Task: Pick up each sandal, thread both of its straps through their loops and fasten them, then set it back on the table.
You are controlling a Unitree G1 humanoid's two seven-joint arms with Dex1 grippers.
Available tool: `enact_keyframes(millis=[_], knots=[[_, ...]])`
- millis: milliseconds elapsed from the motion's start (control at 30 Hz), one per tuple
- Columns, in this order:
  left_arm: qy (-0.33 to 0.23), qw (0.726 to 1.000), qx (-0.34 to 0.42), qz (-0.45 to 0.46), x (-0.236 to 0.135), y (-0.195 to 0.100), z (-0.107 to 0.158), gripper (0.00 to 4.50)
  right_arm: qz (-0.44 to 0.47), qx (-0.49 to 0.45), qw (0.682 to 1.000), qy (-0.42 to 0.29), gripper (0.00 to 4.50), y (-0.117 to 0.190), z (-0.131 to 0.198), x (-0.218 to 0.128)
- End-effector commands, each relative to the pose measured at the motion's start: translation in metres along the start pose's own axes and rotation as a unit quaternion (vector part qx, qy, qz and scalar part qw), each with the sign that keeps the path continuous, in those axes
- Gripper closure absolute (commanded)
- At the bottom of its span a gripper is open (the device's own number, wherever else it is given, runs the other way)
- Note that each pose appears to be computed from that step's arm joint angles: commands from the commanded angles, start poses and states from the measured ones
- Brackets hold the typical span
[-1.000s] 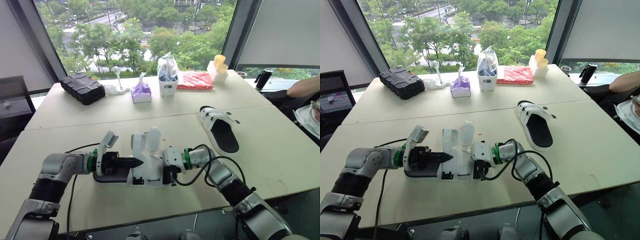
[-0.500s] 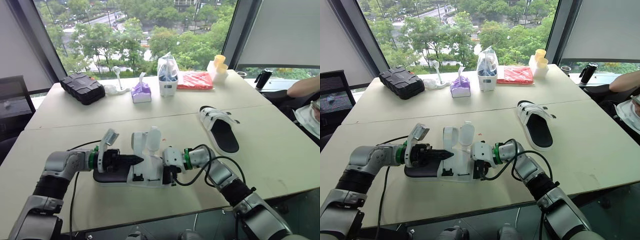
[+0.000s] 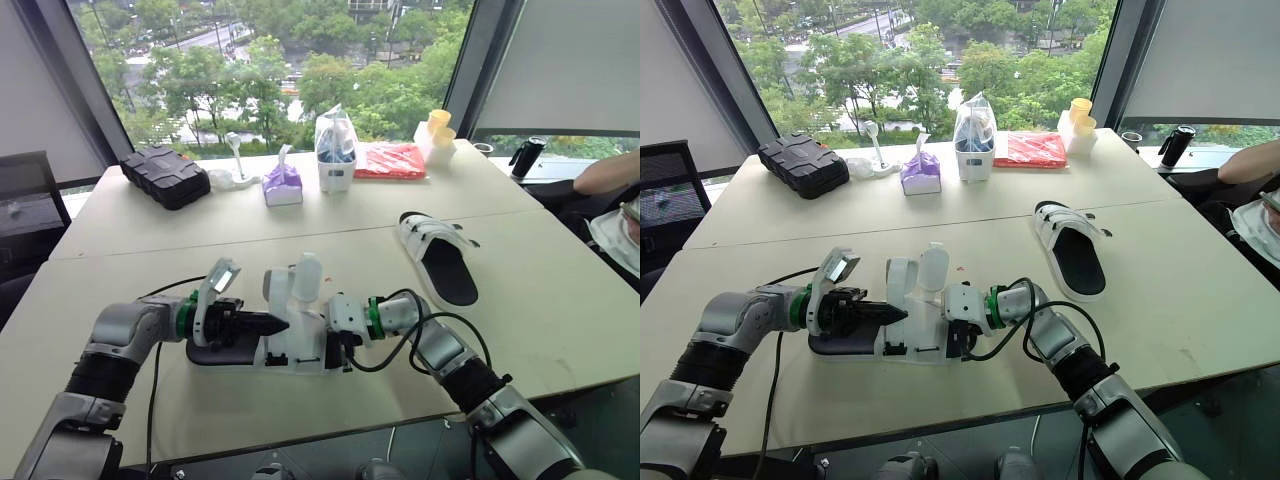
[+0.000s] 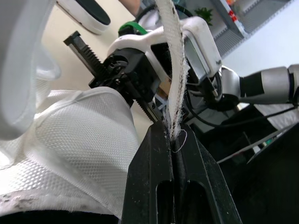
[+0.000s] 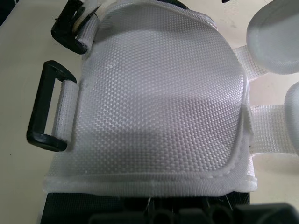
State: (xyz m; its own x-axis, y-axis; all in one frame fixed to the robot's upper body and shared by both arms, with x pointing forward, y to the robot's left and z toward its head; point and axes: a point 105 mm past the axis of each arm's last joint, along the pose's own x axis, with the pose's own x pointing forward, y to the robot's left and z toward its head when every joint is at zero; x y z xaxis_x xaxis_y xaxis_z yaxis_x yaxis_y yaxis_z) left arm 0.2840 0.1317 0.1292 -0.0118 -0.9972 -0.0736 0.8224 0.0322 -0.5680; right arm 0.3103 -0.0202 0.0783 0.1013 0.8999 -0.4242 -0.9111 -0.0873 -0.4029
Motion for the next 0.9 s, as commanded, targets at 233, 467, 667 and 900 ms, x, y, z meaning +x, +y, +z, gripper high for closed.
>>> enact_keyframes(millis=[233, 467, 667, 900], knots=[[0.018, 0.998, 0.053, 0.013, 0.0, 0.001, -0.007, 4.48, 0.021, 0.054, 0.995, 0.085, 4.5, 0.021, -0.044, -0.002], [0.035, 0.995, 0.088, 0.017, 0.0, -0.002, -0.019, 4.48, 0.021, 0.055, 0.995, 0.085, 4.5, 0.021, -0.044, -0.002], [0.057, 0.993, 0.101, 0.014, 0.002, -0.004, -0.03, 4.48, 0.022, 0.055, 0.995, 0.085, 4.5, 0.02, -0.044, -0.002], [0.086, 0.988, 0.123, 0.036, -0.002, 0.001, -0.04, 4.48, 0.021, 0.054, 0.995, 0.086, 4.5, 0.02, -0.044, -0.002]])
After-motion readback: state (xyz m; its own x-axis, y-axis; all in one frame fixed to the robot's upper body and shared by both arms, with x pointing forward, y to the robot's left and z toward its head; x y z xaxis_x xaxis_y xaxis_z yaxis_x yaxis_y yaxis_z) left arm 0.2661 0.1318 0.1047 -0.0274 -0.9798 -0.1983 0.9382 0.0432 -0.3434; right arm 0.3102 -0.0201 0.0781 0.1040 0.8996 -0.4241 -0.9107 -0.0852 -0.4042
